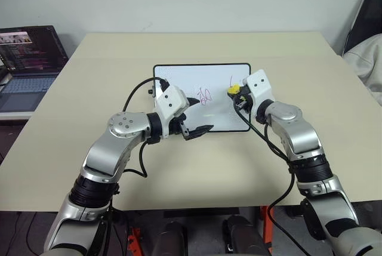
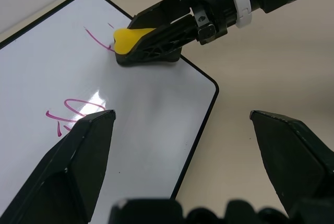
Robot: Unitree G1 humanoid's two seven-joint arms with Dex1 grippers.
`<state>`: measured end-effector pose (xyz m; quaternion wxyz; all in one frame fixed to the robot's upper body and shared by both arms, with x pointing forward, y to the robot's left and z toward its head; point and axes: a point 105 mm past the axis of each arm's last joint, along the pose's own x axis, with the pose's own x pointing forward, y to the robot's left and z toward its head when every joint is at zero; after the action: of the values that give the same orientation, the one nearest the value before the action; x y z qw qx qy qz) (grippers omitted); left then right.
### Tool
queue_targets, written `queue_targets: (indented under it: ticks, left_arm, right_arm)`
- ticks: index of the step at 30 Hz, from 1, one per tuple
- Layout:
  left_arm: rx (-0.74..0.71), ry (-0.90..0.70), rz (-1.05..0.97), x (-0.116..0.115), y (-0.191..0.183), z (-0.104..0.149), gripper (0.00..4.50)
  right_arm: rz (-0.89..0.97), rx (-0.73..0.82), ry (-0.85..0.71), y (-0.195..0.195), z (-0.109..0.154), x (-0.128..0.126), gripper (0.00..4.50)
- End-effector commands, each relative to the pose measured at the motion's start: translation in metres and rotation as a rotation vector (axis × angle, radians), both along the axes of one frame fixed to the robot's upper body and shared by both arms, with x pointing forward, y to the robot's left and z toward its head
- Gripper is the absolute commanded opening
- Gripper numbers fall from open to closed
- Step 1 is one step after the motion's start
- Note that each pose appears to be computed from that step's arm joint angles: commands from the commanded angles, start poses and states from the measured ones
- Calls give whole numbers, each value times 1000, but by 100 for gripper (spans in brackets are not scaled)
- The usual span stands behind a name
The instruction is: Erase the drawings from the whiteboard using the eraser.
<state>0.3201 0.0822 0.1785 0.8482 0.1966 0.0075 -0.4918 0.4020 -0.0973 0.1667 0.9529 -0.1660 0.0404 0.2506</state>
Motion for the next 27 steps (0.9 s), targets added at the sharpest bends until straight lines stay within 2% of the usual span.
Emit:
queue_targets:
  ticks: [1,4,13,21,24,27]
  left_arm:
    - [-9,-47,-24,-5,-5,9,450]
    - [-8,-42,-32,-7,-7,7,450]
    - [-7,-37,-37,-10,-8,4,450]
    - [-7,-36,-34,-10,-7,4,450]
    - [-9,-35,-35,-10,-8,4,450]
    - [-10,-35,-37,-10,-9,3,450]
  right_arm:
    - [-59,-9,-99,-1,20,11,120]
    - [-100,-13,-159,-1,32,22,120]
    - [-53,-69,-143,18,25,33,120]
    - [27,-175,-9,5,-18,10,120]
    - [32,-190,23,0,-25,3,120]
    - [26,-191,-5,-2,-17,3,120]
